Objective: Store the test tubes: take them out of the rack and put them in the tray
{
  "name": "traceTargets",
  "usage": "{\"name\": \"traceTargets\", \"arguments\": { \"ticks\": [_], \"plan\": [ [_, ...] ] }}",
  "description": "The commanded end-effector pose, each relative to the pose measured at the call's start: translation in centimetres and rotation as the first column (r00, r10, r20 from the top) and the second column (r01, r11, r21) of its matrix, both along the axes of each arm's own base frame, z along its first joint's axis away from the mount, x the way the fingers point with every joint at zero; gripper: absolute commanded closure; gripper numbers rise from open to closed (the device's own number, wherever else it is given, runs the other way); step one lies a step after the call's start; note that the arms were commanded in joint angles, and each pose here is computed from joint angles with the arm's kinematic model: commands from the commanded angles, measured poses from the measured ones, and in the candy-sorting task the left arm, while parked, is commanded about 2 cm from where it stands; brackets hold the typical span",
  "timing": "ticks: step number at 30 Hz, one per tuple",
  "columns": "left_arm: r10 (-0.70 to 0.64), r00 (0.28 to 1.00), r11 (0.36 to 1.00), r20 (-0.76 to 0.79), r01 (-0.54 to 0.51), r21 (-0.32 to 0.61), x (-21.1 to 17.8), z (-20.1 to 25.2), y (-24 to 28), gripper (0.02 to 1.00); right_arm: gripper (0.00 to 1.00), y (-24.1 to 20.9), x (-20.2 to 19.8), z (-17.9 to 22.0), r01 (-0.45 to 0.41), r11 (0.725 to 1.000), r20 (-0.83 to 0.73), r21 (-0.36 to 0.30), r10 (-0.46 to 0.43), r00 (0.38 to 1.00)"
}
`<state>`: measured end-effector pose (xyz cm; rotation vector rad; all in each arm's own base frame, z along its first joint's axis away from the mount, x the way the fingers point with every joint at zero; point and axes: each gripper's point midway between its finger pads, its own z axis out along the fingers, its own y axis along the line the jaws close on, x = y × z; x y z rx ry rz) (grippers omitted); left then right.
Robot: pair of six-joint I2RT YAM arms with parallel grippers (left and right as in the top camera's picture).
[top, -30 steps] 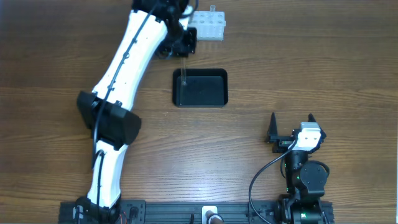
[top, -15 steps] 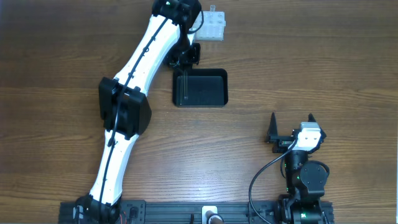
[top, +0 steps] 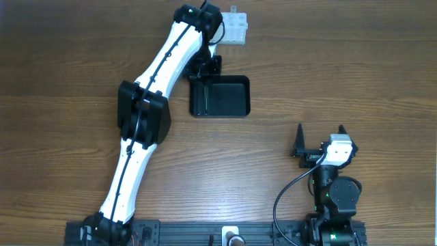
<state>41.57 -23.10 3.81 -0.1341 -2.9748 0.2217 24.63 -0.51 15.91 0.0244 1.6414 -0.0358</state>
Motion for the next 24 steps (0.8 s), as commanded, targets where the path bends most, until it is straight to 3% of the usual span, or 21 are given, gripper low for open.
{"name": "traceTargets", "arguments": {
  "ticks": [1,7,15,24],
  "plan": [
    [0.018,0.999,1.0,-0.037,-0.018,0.0,-0.1,-1.6,0.0,0.978,0.009,0.0,0.0,-0.2,-0.003,1.0,-0.001,-0.001,0.003,1.0],
    [0.017,0.999,1.0,-0.038,-0.017,0.001,0.1,-2.5,-0.1,0.958,0.009,0.0,0.0,-0.2,-0.003,1.0,-0.001,-0.001,0.003,1.0],
    [0.019,1.0,1.0,-0.008,-0.019,-0.014,0.9,-2.6,-0.4,0.761,0.009,0.0,0.0,-0.2,-0.003,1.0,-0.001,-0.001,0.003,1.0],
    [0.006,1.0,1.0,0.017,-0.005,-0.025,0.7,0.3,-1.0,0.748,0.007,0.0,0.0,-0.2,-0.003,1.0,-0.001,-0.001,0.003,1.0]
  ]
}}
